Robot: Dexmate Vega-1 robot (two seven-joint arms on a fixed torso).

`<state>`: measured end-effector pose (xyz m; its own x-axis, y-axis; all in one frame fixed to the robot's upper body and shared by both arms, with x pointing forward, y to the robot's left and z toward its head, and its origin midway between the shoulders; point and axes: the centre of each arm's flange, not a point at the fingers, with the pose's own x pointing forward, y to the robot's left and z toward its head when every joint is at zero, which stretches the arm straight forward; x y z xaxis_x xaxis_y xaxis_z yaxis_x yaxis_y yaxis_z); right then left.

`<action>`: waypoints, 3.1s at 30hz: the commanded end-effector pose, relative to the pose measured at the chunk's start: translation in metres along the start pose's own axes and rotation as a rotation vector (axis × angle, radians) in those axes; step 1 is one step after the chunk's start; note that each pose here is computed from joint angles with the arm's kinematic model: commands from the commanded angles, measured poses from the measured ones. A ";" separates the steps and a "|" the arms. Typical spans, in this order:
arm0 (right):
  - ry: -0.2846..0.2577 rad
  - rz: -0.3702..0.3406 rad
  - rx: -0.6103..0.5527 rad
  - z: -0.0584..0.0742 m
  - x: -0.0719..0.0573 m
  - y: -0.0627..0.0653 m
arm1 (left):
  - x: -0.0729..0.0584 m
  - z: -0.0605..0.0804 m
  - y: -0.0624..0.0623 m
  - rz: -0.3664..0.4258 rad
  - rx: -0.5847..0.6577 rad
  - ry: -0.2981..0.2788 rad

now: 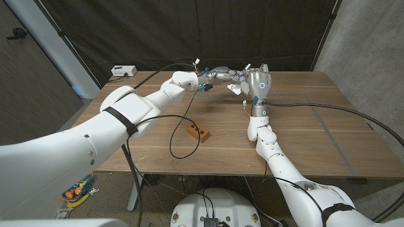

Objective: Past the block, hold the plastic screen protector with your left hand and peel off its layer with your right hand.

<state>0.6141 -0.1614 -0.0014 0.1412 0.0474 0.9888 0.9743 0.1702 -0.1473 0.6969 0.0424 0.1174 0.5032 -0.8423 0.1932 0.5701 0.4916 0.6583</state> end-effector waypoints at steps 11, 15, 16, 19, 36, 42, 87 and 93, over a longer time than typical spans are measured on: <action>0.024 -0.023 0.027 0.006 -0.012 -0.014 | -0.007 0.001 -0.002 -0.026 0.002 -0.044; 0.034 -0.037 0.052 0.009 -0.018 -0.023 | -0.008 0.000 -0.001 -0.019 -0.001 -0.044; 0.041 -0.041 0.071 0.010 -0.020 -0.026 | -0.008 -0.001 -0.001 -0.017 -0.002 -0.044; 0.054 -0.052 0.118 0.015 -0.026 -0.033 | -0.009 -0.001 0.001 -0.012 -0.004 -0.041; 0.194 -0.103 0.251 0.015 -0.043 -0.053 | -0.005 -0.003 0.003 0.012 -0.018 -0.011; 0.199 -0.110 0.290 0.019 -0.047 -0.056 | -0.005 -0.002 0.003 0.019 -0.020 -0.015; 0.596 -0.162 0.820 -0.012 -0.041 -0.048 | -0.018 0.005 -0.004 -0.058 0.033 -0.112; 0.663 -0.107 0.953 -0.023 -0.035 -0.042 | -0.018 0.006 -0.005 -0.065 0.040 -0.119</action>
<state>0.5634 -0.1699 -0.0365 0.2250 -0.4356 0.8715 0.7125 0.6837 0.1577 0.6862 0.0553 0.1155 0.4155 -0.8783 0.2365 0.5767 0.4554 0.6782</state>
